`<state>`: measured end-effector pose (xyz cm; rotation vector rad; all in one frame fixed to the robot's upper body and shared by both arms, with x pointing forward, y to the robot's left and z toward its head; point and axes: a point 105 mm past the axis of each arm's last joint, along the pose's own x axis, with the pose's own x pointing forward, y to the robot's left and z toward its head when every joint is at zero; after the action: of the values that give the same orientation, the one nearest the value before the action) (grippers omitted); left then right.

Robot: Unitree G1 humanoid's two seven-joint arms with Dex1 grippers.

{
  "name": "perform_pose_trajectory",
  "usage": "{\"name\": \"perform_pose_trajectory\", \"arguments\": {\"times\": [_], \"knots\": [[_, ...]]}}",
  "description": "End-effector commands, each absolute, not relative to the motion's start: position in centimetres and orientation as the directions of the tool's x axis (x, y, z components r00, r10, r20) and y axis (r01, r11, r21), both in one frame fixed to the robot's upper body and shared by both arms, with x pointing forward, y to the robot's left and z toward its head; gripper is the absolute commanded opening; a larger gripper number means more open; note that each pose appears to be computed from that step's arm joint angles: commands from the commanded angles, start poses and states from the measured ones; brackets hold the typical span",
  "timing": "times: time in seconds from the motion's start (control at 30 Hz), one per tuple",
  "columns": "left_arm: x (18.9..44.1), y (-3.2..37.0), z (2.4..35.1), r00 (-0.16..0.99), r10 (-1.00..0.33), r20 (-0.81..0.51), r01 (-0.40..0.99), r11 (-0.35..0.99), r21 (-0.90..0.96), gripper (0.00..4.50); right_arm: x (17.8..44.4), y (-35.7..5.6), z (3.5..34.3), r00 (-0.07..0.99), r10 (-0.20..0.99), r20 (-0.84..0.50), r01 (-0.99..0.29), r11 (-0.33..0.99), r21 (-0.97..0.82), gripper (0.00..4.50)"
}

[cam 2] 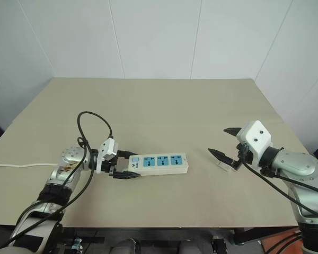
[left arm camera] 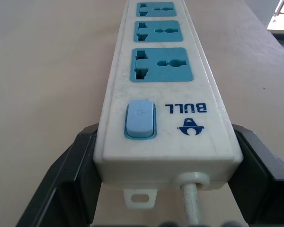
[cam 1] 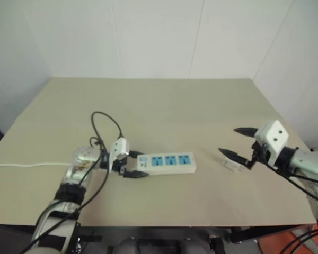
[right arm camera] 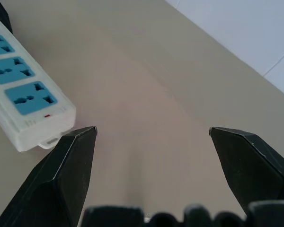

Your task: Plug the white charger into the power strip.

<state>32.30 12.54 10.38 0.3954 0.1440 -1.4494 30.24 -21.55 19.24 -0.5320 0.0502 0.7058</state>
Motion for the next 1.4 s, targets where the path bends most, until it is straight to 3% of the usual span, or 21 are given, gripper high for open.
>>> {"name": "perform_pose_trajectory", "arguments": {"times": [0.03,0.4,0.7,0.97,1.4], "knots": [[31.4,11.9,11.4,0.092,-0.946,-0.312,0.98,0.031,0.198,3.29,30.2,-22.0,21.2,0.764,0.587,-0.27,-0.645,0.673,-0.363,4.5],[30.6,11.9,9.2,0.108,-0.927,-0.359,0.984,0.05,0.168,3.29,32.4,-21.8,22.2,0.705,0.43,-0.564,-0.647,0.716,-0.262,4.5],[29.7,11.1,7.7,0.121,-0.932,-0.342,0.986,0.072,0.154,3.29,32.7,-20.9,20.7,0.548,0.326,-0.77,-0.721,0.65,-0.238,4.5],[29.4,10.8,7.1,0.127,-0.932,-0.341,0.983,0.071,0.17,3.29,33.1,-21.3,18.6,0.462,0.258,-0.849,-0.776,0.582,-0.245,4.5],[29.1,11.2,5.9,0.092,-0.93,-0.355,0.986,0.036,0.161,3.29,35.5,-21.6,17.3,0.453,0.231,-0.861,-0.782,0.566,-0.26,4.5]]}}
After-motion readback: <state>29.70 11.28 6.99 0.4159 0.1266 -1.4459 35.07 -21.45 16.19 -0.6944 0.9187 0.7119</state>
